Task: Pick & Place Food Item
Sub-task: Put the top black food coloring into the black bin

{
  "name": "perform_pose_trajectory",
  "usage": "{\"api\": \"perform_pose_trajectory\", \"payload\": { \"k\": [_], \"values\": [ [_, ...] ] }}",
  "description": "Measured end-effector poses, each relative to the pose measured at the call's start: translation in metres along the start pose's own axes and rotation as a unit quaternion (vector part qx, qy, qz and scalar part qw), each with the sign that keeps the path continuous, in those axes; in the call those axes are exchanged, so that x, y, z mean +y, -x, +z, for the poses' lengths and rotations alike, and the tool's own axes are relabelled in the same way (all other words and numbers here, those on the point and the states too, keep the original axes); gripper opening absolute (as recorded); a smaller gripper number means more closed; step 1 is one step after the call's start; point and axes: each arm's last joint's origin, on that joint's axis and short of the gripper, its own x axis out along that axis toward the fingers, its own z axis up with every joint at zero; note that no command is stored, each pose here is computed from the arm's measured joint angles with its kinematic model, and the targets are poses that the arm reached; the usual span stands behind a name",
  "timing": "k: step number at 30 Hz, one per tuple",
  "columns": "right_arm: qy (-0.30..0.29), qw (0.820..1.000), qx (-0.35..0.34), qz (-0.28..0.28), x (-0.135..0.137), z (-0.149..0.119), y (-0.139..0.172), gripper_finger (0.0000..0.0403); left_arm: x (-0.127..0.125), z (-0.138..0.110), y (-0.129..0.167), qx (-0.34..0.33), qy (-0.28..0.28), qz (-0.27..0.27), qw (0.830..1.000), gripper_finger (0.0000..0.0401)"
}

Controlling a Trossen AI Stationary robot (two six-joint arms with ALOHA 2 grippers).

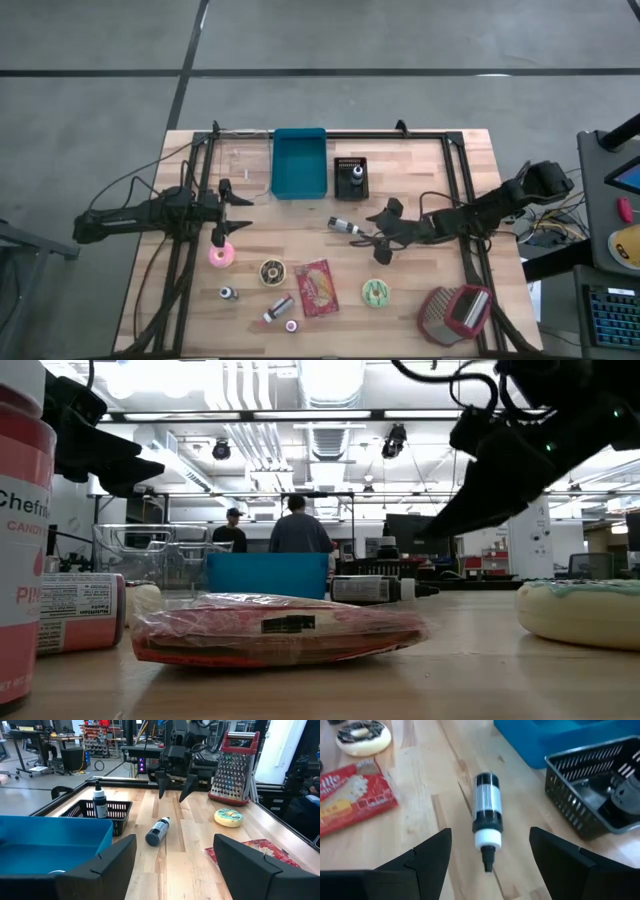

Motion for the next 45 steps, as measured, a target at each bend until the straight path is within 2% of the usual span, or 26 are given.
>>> {"api": "perform_pose_trajectory", "payload": {
  "k": [5, 14, 17, 26, 31, 36, 45],
  "values": [
    [-0.038, 0.999, -0.003, 0.001, 0.001, -0.007, -0.007, 0.026, 0.0, 0.0, 0.0, 0.0, 0.0, 0.0, 1.0, 0.0273],
    [-0.038, 0.999, 0.016, -0.013, 0.002, -0.022, -0.021, 0.0275, 0.0, 0.0, 0.0, 0.0, 0.0, 0.0, 1.0, 0.0273],
    [-0.044, 0.999, 0.013, -0.024, 0.002, -0.024, -0.024, 0.0278, 0.0, 0.0, 0.0, 0.0, 0.0, 0.0, 1.0, 0.0273],
    [-0.055, 0.998, -0.018, -0.009, -0.002, -0.035, -0.025, 0.0279, 0.0, 0.0, 0.0, 0.0, 0.0, 0.0, 1.0, 0.0273],
    [-0.046, 0.997, -0.061, 0.01, -0.005, -0.042, -0.024, 0.0279, 0.0, 0.0, 0.0, 0.0, 0.0, 0.0, 1.0, 0.0273],
    [-0.027, 0.998, -0.056, 0.007, -0.008, -0.054, -0.027, 0.0279, 0.0, 0.0, 0.0, 0.0, 0.0, 0.0, 1.0, 0.0273],
    [-0.027, 0.996, -0.083, 0.015, -0.011, -0.066, -0.032, 0.0279, 0.0, 0.0, 0.0, 0.0, 0.0, 0.0, 1.0, 0.0273]
  ]
}}
